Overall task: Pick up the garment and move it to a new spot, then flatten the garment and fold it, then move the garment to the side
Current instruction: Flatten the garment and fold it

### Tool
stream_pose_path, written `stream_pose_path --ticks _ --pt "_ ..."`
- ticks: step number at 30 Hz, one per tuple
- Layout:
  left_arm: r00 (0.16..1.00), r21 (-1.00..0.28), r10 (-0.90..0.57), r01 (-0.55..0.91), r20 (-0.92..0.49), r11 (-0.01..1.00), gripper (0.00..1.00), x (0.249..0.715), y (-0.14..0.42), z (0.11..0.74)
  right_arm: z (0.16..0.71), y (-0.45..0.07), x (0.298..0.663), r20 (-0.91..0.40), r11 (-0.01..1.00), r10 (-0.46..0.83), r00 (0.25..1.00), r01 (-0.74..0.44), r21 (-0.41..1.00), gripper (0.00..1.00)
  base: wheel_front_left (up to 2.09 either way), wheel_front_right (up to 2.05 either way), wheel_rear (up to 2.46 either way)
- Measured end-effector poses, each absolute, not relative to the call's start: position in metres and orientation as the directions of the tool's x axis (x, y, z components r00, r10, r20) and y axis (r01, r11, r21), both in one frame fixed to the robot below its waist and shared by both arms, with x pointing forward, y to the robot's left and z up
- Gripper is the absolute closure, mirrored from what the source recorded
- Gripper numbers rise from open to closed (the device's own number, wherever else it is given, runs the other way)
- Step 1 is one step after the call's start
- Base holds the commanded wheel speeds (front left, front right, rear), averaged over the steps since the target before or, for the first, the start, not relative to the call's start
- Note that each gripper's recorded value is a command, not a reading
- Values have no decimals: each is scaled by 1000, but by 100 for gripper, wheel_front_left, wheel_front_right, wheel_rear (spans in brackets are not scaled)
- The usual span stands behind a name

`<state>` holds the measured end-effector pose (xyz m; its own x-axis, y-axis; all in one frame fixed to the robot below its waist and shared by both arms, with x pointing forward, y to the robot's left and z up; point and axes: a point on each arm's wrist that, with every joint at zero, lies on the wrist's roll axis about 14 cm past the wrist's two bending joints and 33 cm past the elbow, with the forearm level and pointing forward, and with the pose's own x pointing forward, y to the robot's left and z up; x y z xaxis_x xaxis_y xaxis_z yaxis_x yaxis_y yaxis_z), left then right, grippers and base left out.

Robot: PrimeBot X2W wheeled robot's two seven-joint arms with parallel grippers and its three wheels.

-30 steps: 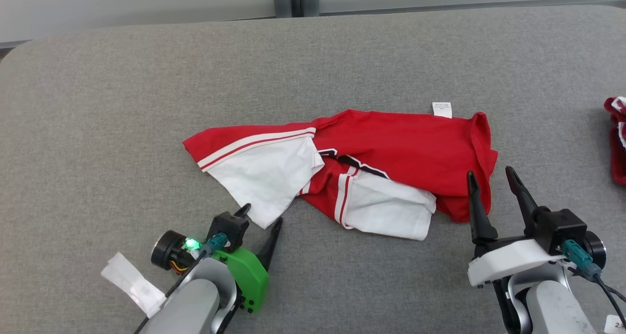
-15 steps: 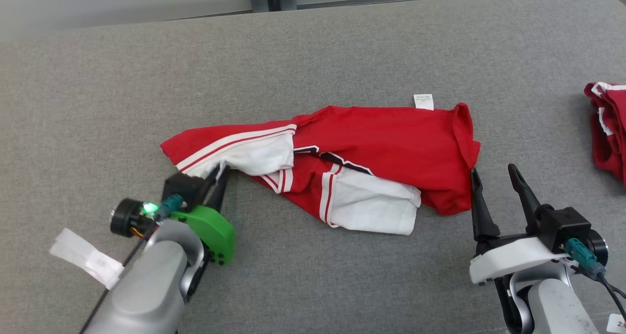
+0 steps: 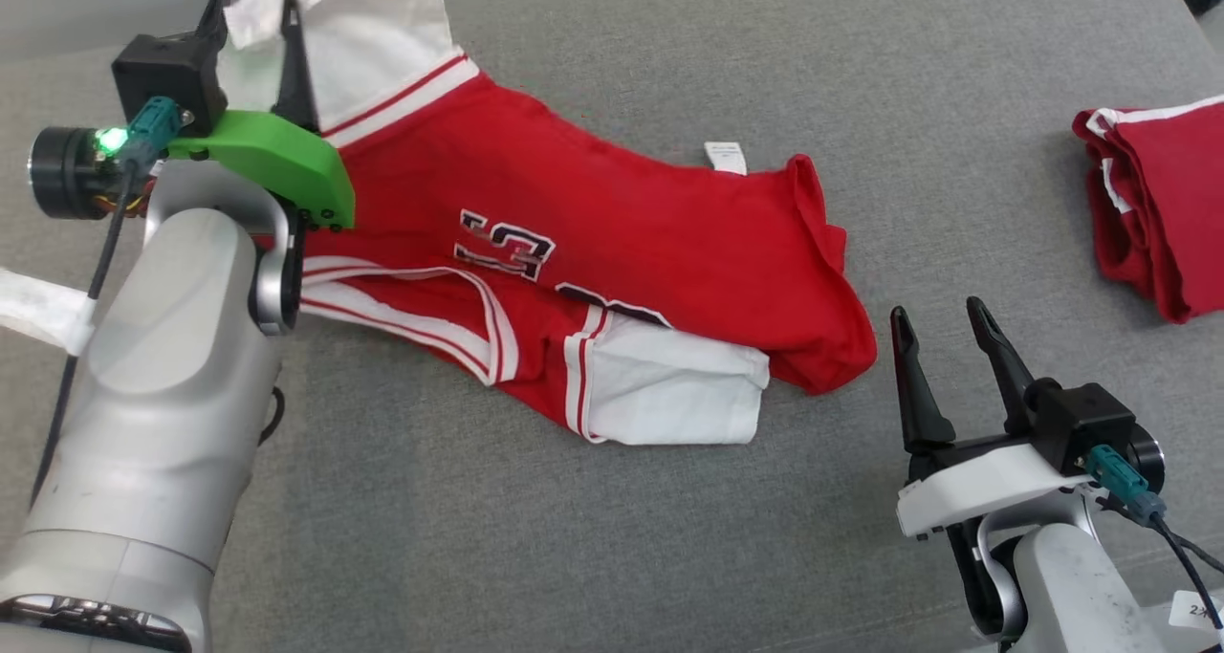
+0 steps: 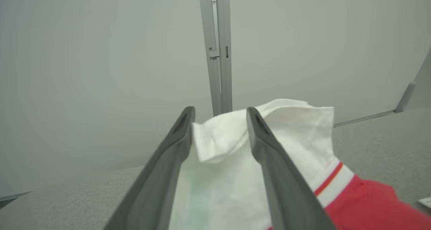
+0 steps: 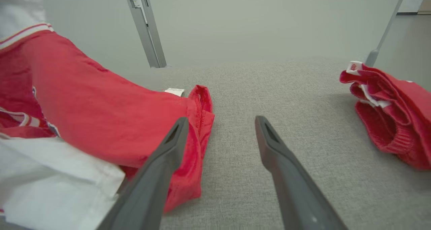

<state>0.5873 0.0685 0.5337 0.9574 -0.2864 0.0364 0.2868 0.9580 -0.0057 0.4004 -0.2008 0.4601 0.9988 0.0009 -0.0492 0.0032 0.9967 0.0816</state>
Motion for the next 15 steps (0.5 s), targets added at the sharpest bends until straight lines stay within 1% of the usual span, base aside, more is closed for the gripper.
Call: stream_pose_path --ticks 3,6,10,15 --pt "950 -20 -311 311 9 950 0 587 53 521 456 -211 398 -61 997 -28 998 33 75 0 0 0 0" --pt "952 -16 -304 304 -38 953 0 583 60 504 453 -213 399 -71 997 -34 997 38 68 0 0 0 0" --pt "941 -39 -328 326 -81 945 0 567 60 486 450 -202 404 -75 998 -1 997 6 69 0 0 0 0" --pt "904 -67 -407 401 -130 913 0 532 52 467 452 -180 414 -62 995 62 996 -57 79 0 0 0 0"
